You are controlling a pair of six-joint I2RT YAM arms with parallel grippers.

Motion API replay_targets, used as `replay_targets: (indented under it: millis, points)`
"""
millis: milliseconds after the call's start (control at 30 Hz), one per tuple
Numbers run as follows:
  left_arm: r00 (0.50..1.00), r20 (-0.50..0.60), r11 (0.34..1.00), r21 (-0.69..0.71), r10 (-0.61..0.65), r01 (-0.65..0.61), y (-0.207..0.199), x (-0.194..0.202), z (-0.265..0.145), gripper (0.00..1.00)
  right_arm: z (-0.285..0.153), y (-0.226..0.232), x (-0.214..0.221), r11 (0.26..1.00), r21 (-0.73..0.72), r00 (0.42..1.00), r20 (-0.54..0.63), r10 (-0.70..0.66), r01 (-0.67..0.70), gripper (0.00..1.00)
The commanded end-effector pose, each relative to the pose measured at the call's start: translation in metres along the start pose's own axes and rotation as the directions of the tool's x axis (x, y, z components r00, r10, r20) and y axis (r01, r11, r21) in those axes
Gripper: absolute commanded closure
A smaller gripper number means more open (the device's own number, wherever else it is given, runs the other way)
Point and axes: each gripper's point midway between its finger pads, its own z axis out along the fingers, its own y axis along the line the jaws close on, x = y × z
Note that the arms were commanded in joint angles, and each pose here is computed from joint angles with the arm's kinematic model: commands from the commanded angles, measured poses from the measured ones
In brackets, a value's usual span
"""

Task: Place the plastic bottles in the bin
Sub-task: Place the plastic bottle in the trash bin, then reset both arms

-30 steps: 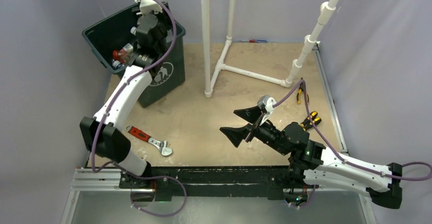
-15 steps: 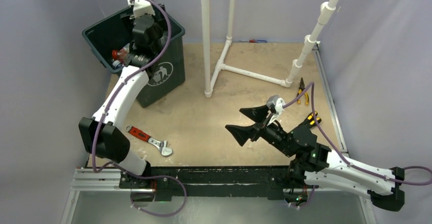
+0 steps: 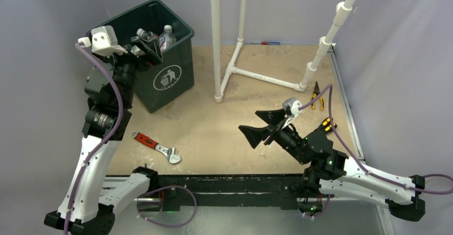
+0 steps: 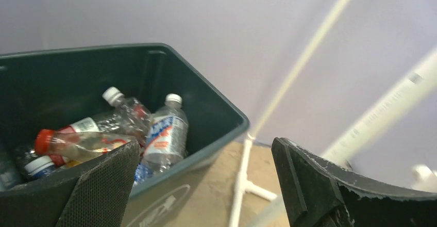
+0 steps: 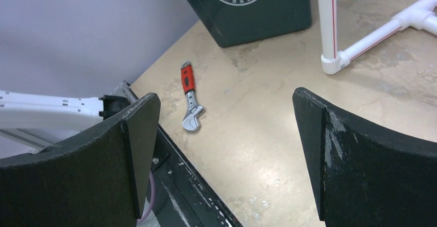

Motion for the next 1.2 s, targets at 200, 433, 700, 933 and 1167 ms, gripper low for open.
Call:
replay_targets:
  millis: [200, 433, 700, 933, 1167]
  points:
    - [0.875, -0.446, 0.954, 0.294, 0.186, -0.053, -0.067, 0.131, -0.073, 0.01, -0.003, -0.028, -0.016, 0.986, 0.167, 0.999, 0.048, 0.002, -0.010, 0.01]
    - [0.812, -0.526, 0.938, 0.340, 0.255, -0.074, -0.096, 0.201, -0.109, 0.01, -0.004, -0.045, 0.002, 0.967, 0.249, 0.999, 0.036, 0.035, -0.043, 0.01]
    - [0.781, -0.602, 0.968, 0.249, 0.168, -0.016, -0.073, 0.258, -0.123, 0.01, -0.015, -0.073, 0.022, 0.908, 0.383, 0.985, 0.082, 0.149, -0.169, 0.01]
    - [0.793, -0.610, 0.994, 0.089, 0.008, 0.059, -0.046, 0.285, -0.131, 0.01, -0.026, -0.102, 0.045, 0.788, 0.527, 0.948, 0.165, 0.272, -0.318, 0.01]
    - [0.774, -0.629, 0.992, -0.122, -0.069, -0.011, -0.012, 0.313, -0.133, 0.01, -0.021, -0.105, 0.061, 0.761, 0.537, 0.931, 0.182, 0.316, -0.364, 0.01]
